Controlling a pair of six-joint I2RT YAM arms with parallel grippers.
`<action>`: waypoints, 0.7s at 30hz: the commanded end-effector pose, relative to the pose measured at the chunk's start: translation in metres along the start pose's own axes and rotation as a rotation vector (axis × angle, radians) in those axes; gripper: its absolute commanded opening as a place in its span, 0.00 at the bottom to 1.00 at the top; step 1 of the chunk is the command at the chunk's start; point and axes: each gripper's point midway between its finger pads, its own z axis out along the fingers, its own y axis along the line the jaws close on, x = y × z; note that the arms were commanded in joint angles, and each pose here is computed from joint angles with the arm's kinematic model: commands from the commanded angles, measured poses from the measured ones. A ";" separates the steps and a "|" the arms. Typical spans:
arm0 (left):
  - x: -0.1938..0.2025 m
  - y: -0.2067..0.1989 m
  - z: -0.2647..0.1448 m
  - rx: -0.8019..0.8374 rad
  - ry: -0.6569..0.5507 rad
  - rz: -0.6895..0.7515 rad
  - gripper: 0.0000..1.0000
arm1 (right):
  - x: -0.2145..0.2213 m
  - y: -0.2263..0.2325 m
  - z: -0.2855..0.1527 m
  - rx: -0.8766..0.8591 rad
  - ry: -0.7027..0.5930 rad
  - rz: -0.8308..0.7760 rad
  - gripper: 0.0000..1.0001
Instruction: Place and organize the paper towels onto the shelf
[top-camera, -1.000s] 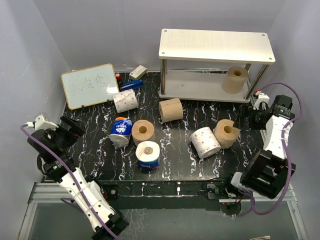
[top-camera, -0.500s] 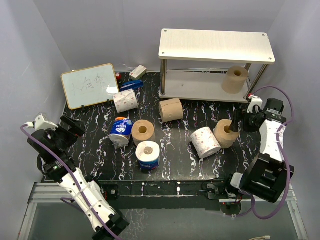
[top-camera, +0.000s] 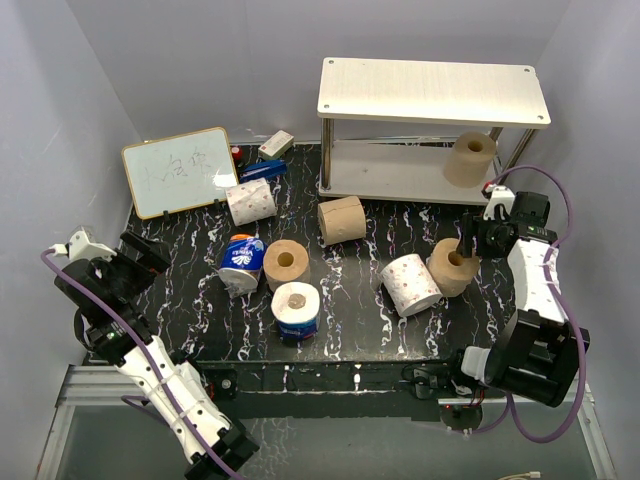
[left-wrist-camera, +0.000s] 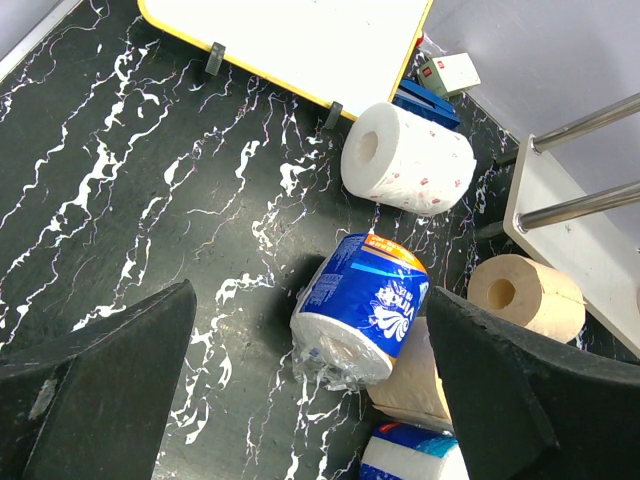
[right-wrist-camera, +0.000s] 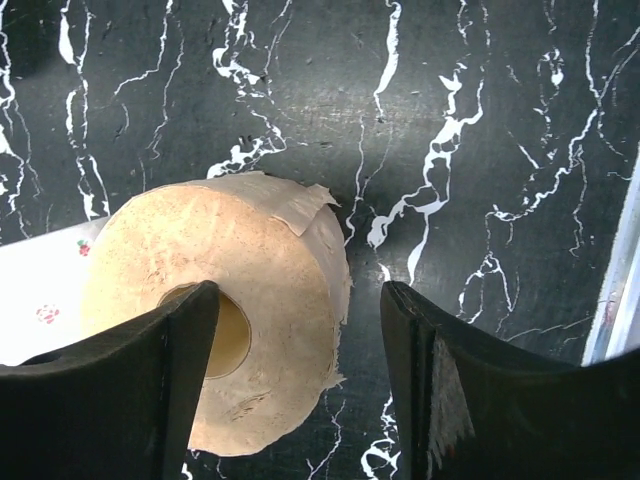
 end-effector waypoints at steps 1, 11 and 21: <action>0.000 0.000 0.001 0.012 -0.002 0.000 0.98 | -0.019 -0.015 -0.005 0.088 -0.077 -0.022 0.63; 0.000 0.000 0.001 0.012 -0.002 -0.001 0.98 | -0.006 -0.015 0.001 0.085 -0.050 -0.027 0.48; -0.001 0.000 0.001 0.010 -0.003 -0.001 0.98 | -0.010 -0.006 0.001 0.038 -0.045 0.016 0.28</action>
